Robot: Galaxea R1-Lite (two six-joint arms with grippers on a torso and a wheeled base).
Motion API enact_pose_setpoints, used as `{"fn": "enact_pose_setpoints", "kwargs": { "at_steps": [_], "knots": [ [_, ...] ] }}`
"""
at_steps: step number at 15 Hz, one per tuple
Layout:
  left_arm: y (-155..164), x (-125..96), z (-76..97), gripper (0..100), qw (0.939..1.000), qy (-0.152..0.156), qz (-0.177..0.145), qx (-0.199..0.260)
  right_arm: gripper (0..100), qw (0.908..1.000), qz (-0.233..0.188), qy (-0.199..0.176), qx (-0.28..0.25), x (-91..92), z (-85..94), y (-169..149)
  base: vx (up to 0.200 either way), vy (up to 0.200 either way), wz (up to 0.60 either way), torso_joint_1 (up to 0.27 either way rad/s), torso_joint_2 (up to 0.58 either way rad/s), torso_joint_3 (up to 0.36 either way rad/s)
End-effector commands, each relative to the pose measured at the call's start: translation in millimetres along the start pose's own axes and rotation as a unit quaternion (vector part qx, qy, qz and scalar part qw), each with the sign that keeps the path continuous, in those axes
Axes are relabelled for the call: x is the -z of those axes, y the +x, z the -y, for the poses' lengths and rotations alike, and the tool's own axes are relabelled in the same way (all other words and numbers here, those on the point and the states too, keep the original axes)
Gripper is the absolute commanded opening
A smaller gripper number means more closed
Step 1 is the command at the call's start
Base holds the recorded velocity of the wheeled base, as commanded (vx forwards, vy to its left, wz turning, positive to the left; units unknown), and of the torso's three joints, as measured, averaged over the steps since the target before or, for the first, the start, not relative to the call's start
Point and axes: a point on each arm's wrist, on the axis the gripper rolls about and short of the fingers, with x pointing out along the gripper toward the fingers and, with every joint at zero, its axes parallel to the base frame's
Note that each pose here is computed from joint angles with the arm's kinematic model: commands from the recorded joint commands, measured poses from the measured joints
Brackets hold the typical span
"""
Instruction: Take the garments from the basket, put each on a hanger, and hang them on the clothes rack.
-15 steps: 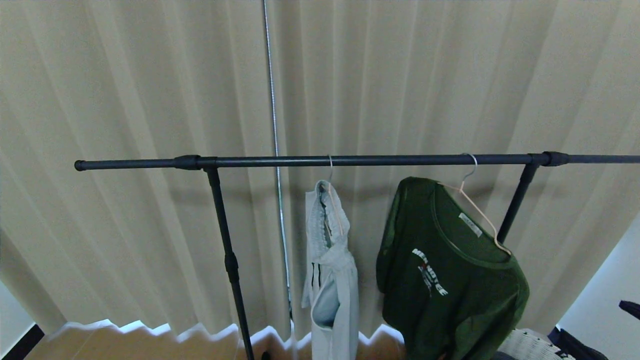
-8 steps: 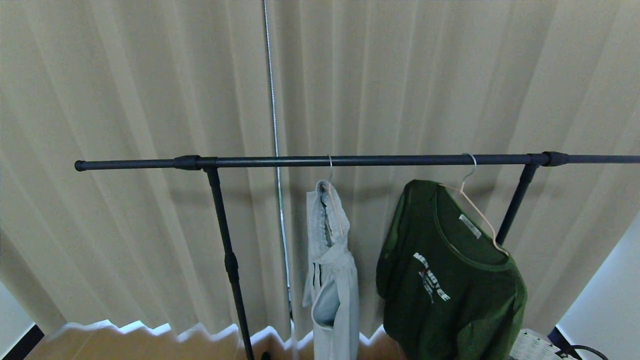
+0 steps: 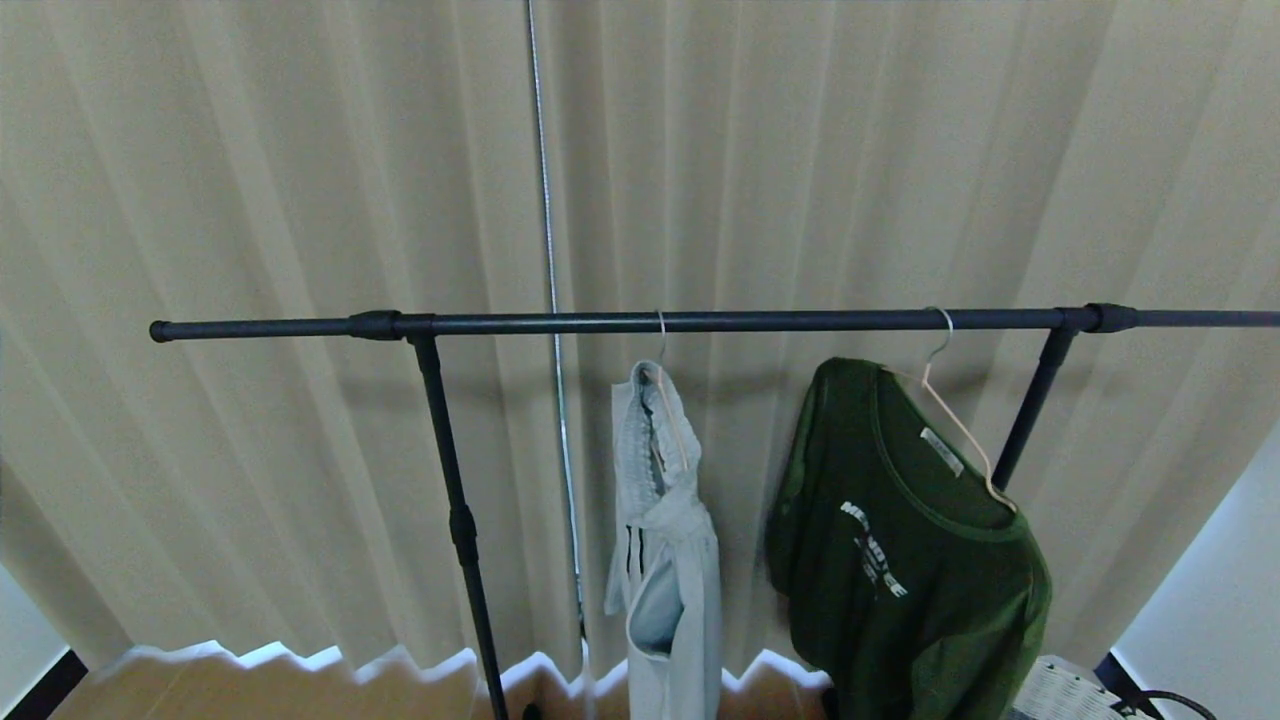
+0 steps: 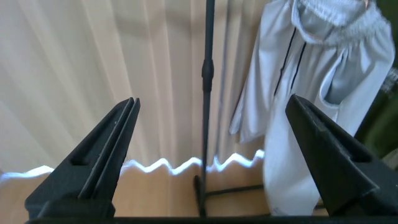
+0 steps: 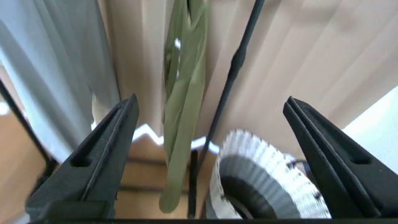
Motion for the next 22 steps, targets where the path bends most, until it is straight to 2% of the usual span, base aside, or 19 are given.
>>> {"fn": "enact_pose_setpoints", "kwargs": {
  "at_steps": [1,3,7,10,22],
  "knots": [
    [-0.2,0.4,-0.1,100,1.0,-0.001,0.0,-0.002,100,0.9995,0.033,0.001,0.004,3.0,-0.4,-5.1,0.0,0.0,0.0,0.0,0.0,0.0],
    [-0.2,0.3,-0.1,100,1.0,-0.001,0.0,-0.002,100,0.9993,0.025,0.029,-0.002,10.4,-1.3,-0.6,0.0,0.0,0.0,0.0,0.0,0.0],
    [-0.2,0.4,-0.1,100,1.0,-0.001,0.0,-0.002,100,0.9986,0.04,0.031,-0.019,10.5,-2.1,1.2,0.0,0.0,0.0,0.0,0.0,0.0],
    [-0.2,0.4,-0.1,100,1.0,-0.001,0.0,-0.002,100,0.9967,0.043,0.027,-0.063,10.3,-4.1,1.0,0.0,0.0,0.0,0.0,0.0,0.0],
    [-0.2,0.4,-0.1,100,1.0,-0.001,0.0,-0.002,100,0.9965,0.042,0.039,-0.06,9.9,-3.9,0.9,0.0,0.0,0.0,0.0,0.0,0.0]
  ]
}}
